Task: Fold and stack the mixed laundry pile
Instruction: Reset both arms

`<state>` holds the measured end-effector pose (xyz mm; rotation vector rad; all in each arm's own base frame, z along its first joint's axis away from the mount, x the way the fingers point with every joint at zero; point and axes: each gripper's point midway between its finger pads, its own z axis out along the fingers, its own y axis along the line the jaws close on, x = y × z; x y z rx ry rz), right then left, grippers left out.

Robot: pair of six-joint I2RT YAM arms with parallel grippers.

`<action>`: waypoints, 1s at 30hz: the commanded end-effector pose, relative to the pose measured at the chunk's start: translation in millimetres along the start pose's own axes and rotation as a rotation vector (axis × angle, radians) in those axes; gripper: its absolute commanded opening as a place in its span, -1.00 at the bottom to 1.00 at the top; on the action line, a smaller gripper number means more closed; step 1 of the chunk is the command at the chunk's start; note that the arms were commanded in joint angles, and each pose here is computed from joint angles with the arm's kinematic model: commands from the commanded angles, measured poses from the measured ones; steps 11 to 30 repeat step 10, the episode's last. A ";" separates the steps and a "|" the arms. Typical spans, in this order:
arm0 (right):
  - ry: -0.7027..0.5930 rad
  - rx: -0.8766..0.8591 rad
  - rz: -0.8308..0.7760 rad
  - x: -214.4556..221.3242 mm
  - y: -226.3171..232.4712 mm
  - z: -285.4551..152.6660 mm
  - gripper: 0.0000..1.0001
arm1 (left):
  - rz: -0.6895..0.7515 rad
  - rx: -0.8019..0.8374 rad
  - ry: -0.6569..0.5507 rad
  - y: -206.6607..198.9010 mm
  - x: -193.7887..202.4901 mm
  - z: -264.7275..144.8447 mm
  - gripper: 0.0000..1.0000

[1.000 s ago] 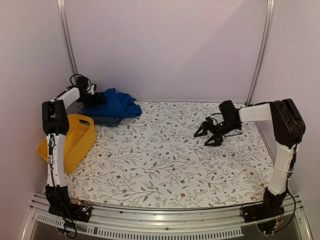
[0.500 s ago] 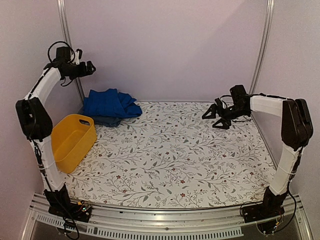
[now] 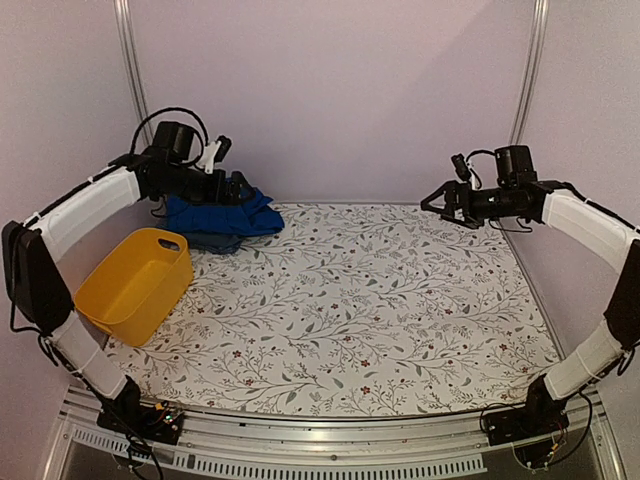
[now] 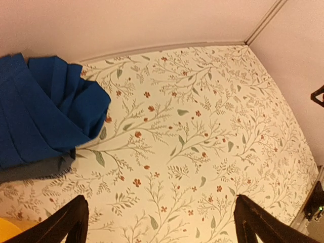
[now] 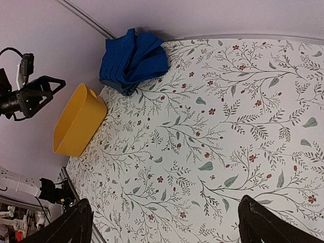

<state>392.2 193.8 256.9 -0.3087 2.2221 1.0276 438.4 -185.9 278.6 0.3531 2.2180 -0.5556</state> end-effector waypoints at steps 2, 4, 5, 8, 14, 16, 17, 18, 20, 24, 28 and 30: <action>0.012 -0.024 0.056 61.7 -6.7 -7.9 0.98 | -0.117 -0.022 0.075 -6.3 85.4 2.3 0.99; 0.030 -0.014 0.097 87.0 -13.0 -9.5 0.98 | -0.180 -0.017 0.116 -5.5 119.0 7.2 0.99; 0.038 -0.012 0.110 97.4 -15.8 -9.7 0.98 | -0.203 -0.022 0.130 -4.1 132.6 9.0 0.99; 0.033 0.001 0.122 113.2 -19.5 -13.7 0.98 | -0.242 -0.046 0.145 1.3 154.0 10.7 0.99; 0.020 0.009 0.117 109.4 -18.7 -16.0 0.98 | -0.247 -0.067 0.122 5.7 147.5 9.6 0.99; 0.020 0.009 0.117 109.4 -18.7 -16.0 0.98 | -0.247 -0.067 0.122 5.7 147.5 9.6 0.99; 0.020 0.009 0.117 109.4 -18.7 -16.0 0.98 | -0.247 -0.067 0.122 5.7 147.5 9.6 0.99; 0.020 0.009 0.117 109.4 -18.7 -16.0 0.98 | -0.247 -0.067 0.122 5.7 147.5 9.6 0.99; 0.020 0.009 0.117 109.4 -18.7 -16.0 0.98 | -0.247 -0.067 0.122 5.7 147.5 9.6 0.99; 0.020 0.009 0.117 109.4 -18.7 -16.0 0.98 | -0.247 -0.067 0.122 5.7 147.5 9.6 0.99; 0.020 0.009 0.117 109.4 -18.7 -16.0 0.98 | -0.247 -0.067 0.122 5.7 147.5 9.6 0.99; 0.020 0.009 0.117 109.4 -18.7 -16.0 0.98 | -0.247 -0.067 0.122 5.7 147.5 9.6 0.99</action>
